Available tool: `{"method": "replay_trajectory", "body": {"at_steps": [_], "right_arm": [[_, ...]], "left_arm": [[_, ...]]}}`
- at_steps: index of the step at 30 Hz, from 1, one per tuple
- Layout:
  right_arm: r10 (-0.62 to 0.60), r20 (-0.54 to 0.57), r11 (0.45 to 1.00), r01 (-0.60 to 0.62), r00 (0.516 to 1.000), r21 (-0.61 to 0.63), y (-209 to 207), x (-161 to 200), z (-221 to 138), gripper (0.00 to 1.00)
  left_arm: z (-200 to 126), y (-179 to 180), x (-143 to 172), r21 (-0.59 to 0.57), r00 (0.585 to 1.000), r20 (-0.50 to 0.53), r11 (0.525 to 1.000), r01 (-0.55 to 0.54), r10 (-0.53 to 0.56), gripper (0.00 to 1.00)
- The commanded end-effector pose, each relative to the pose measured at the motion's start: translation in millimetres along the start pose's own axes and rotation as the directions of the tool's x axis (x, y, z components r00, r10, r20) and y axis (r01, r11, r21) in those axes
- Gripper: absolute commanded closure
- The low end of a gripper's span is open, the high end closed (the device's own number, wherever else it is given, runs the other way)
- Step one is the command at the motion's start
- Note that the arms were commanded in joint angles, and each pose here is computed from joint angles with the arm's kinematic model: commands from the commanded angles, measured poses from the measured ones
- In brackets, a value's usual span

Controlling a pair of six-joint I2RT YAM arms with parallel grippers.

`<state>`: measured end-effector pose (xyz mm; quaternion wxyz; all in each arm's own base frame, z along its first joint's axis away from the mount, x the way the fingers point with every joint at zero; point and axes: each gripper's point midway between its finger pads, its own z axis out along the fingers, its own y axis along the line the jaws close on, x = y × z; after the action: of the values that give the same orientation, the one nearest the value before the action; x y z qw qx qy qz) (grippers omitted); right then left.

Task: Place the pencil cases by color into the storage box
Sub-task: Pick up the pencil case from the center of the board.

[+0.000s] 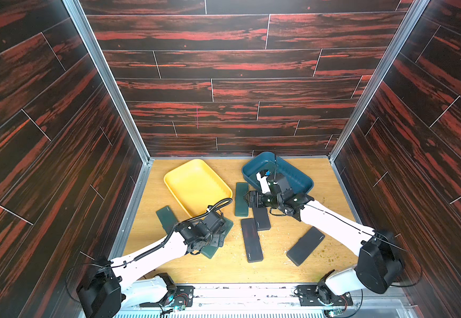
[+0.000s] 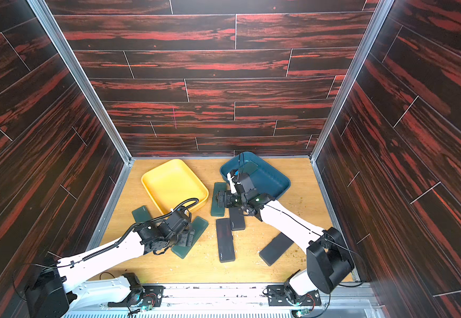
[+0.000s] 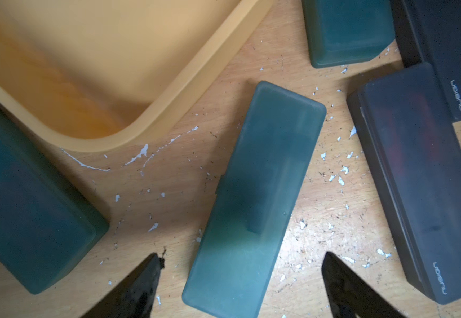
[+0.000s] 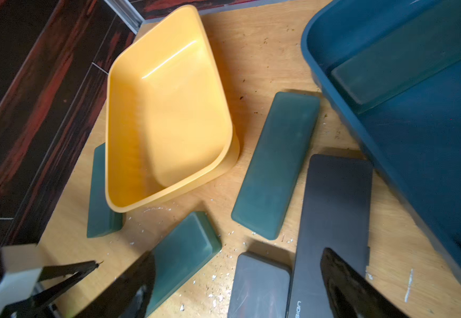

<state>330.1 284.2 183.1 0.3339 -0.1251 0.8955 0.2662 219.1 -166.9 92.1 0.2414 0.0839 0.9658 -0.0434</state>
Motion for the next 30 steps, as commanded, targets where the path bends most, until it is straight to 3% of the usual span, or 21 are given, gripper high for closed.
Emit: {"method": "replay_trajectory", "body": {"at_steps": [1, 13, 30], "right_arm": [[-0.033, 0.037, 0.998, 0.035, 0.999, -0.048, 11, -3, -15, 0.06], [-0.052, 0.059, 0.996, 0.056, 0.997, -0.066, 10, 4, -27, 0.06], [-0.065, 0.09, 0.997, 0.068, 0.994, -0.029, 4, 3, -40, 0.06]], "left_arm": [[2, -5, -1, -0.001, 0.999, -0.033, 1.0, -0.032, 0.031, 0.07], [24, -17, 2, 0.061, 0.983, -0.127, 0.99, -0.129, 0.136, 0.07], [61, -25, 0, 0.062, 0.974, -0.184, 0.99, -0.124, 0.133, 0.09]]}}
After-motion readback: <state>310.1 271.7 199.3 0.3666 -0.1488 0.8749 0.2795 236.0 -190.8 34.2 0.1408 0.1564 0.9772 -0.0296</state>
